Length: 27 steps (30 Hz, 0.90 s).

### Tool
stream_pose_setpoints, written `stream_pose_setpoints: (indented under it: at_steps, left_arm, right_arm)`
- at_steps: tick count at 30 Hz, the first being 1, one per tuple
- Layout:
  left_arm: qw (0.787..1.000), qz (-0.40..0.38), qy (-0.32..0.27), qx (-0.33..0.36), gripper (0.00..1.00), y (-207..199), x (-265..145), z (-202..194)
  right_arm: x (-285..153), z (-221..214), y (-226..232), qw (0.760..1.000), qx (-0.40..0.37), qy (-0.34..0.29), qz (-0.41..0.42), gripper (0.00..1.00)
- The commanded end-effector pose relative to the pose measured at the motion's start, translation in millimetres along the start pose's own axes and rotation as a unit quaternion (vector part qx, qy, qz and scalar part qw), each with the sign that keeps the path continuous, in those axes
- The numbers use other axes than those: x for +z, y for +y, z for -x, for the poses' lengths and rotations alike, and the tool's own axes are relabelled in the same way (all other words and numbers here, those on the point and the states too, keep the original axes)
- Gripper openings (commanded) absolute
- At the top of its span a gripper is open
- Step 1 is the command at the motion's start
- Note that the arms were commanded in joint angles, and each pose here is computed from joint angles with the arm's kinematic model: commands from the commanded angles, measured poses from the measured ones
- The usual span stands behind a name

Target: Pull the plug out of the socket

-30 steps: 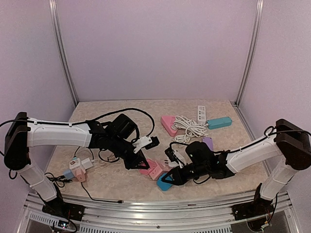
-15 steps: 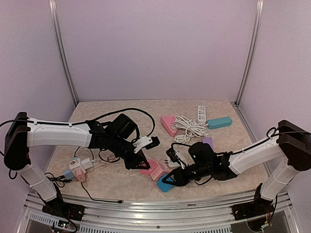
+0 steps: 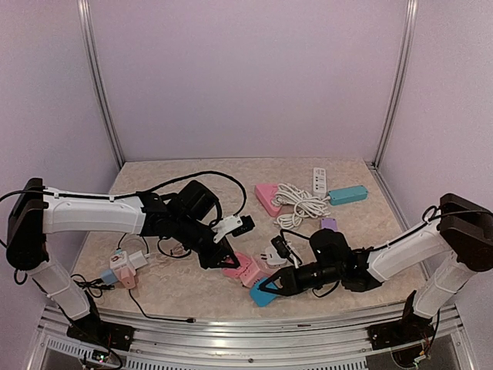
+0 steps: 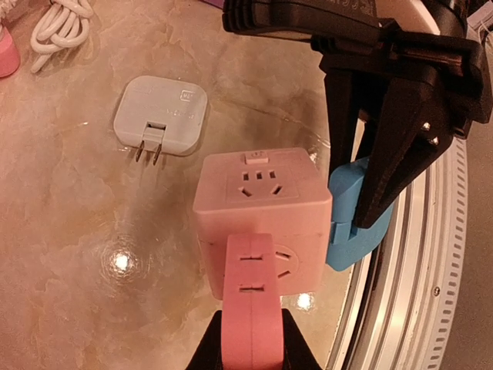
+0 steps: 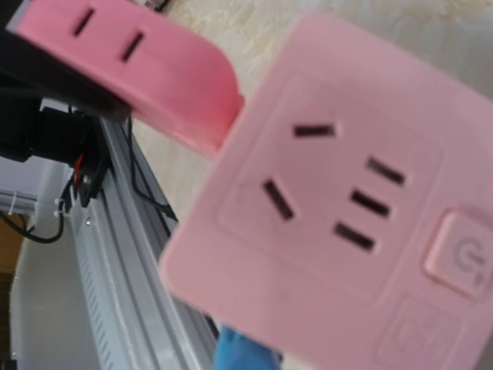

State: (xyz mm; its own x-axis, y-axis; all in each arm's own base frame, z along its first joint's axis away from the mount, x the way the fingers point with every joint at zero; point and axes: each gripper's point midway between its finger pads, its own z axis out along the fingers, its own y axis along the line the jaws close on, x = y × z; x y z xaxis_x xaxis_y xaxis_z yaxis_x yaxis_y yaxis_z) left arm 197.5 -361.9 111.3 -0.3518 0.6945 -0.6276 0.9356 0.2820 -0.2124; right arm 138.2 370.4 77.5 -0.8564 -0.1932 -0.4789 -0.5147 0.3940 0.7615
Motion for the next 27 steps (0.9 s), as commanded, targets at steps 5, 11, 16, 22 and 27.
stream_pose_setpoints:
  at_steps: [5, 11, 16, 22, 27]
  left_arm:
    - [0.999, 0.051, 0.014, -0.009, 0.0, 23.1, -4.7, -2.9]
    - [0.999, 0.05, 0.015, -0.01, 0.0, 22.9, -4.3, -3.3]
    - [0.999, 0.052, 0.014, -0.009, 0.0, 23.3, -5.2, -2.2]
    - [0.998, 0.056, 0.005, -0.008, 0.0, 21.4, -13.1, -0.1]
    - [0.998, 0.061, -0.004, -0.005, 0.0, 19.4, -21.2, 3.4]
  right_arm:
    - [-3.3, -25.1, -10.6, 0.999, 0.004, 0.049, -0.008, 0.0]
    - [-7.8, -25.7, -7.7, 0.998, -0.017, 0.055, -0.012, 0.0]
    - [-14.2, -14.3, -9.4, 0.999, -0.019, 0.028, -0.035, 0.0]
    - [-46.1, 18.4, -34.4, 0.989, 0.005, -0.043, -0.145, 0.0]
    - [-78.3, 42.9, -55.1, 0.974, 0.032, -0.099, -0.199, 0.0]
